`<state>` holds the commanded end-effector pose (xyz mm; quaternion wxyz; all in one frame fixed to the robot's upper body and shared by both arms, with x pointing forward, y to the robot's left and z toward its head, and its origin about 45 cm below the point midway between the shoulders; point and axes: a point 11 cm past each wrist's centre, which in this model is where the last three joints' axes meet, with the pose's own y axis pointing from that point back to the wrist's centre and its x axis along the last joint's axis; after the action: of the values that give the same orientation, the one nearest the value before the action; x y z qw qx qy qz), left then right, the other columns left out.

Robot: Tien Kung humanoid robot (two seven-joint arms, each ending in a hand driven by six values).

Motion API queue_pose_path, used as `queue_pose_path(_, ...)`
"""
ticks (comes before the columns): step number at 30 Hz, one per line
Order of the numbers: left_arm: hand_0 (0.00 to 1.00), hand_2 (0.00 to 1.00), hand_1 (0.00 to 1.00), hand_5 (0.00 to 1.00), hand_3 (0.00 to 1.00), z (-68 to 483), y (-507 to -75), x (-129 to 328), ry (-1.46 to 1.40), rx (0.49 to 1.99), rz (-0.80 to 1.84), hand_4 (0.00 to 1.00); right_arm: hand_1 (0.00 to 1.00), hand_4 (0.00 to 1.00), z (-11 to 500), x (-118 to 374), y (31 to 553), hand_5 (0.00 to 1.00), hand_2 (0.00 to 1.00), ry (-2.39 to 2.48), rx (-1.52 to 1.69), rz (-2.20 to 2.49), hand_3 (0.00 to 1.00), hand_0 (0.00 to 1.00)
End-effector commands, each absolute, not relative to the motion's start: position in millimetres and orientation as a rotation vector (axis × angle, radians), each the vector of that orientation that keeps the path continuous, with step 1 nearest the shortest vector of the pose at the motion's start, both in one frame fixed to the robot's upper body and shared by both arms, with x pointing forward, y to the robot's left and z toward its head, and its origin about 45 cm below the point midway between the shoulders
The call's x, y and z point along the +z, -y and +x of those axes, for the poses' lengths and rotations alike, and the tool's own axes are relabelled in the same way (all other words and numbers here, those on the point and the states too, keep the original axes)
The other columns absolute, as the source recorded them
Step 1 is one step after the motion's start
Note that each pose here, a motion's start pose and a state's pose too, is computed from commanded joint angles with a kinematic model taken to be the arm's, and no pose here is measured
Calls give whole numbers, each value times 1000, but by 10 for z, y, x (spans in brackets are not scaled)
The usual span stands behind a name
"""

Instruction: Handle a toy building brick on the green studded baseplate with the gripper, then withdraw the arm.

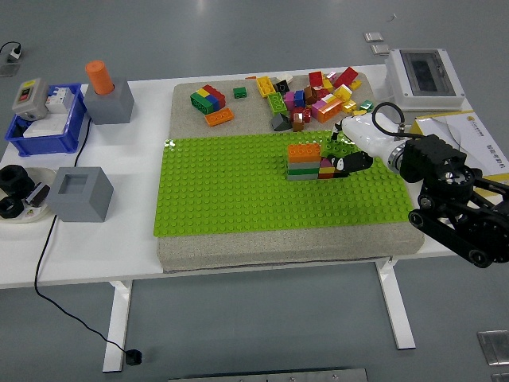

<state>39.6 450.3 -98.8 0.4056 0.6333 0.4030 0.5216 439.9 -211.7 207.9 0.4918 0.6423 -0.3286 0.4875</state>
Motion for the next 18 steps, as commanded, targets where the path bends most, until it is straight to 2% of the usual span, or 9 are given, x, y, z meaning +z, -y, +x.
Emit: queue_pose_path(18,808,800,826,380,550,416,-4512,-983,-1012,1320,1594,582,814,610,4436,2057,2186,381,814,781,1190,1532,517,817)
